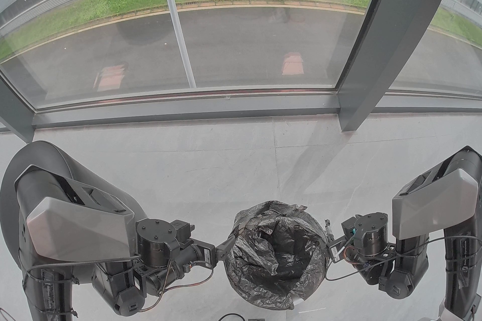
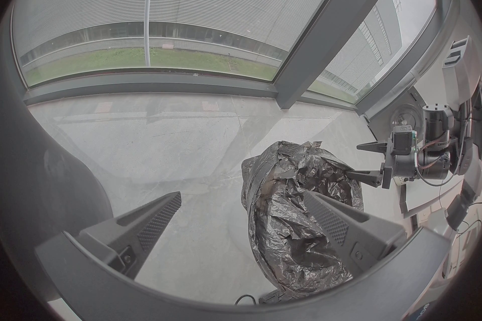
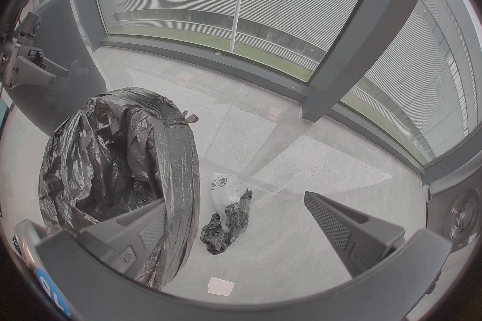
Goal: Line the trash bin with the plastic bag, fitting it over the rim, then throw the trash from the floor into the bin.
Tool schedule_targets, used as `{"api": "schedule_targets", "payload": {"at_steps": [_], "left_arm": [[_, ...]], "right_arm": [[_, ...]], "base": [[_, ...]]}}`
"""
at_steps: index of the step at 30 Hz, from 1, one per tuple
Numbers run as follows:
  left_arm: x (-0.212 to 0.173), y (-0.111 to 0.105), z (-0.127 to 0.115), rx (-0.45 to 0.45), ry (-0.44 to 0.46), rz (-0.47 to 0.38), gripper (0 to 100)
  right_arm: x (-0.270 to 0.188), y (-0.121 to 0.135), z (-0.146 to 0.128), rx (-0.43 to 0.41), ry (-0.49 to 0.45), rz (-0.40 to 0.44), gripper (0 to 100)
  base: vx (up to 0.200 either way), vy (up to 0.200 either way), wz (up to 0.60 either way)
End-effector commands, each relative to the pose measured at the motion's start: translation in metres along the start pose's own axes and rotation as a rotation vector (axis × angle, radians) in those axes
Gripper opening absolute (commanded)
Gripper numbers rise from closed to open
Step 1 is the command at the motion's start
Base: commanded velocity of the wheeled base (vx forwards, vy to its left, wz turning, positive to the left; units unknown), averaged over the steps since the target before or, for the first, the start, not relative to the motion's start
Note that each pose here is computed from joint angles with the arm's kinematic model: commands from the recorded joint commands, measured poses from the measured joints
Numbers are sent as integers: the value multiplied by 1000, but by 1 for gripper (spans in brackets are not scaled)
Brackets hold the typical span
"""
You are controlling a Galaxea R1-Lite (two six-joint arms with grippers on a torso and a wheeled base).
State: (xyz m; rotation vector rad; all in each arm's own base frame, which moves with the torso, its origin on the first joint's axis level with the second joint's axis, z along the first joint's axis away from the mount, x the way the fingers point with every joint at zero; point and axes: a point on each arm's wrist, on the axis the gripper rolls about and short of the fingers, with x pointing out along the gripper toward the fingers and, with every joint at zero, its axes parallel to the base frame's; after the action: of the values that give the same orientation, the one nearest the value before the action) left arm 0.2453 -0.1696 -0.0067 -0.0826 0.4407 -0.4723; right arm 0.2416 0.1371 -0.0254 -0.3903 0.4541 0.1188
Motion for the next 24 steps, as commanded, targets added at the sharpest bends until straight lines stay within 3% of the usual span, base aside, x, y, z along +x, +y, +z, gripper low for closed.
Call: {"api": "schedule_targets", "payload": {"at_steps": [1,24], "left_arm": [[0,-1,-1,1,2,-3,100],[0,-1,-2,2,6,-2,100]], "right_arm": [[1,-4,2,15,-16,-13,100],[52,-14,-12,61,0,-37,100]], "base": [[0,0,0],[0,0,0]]}}
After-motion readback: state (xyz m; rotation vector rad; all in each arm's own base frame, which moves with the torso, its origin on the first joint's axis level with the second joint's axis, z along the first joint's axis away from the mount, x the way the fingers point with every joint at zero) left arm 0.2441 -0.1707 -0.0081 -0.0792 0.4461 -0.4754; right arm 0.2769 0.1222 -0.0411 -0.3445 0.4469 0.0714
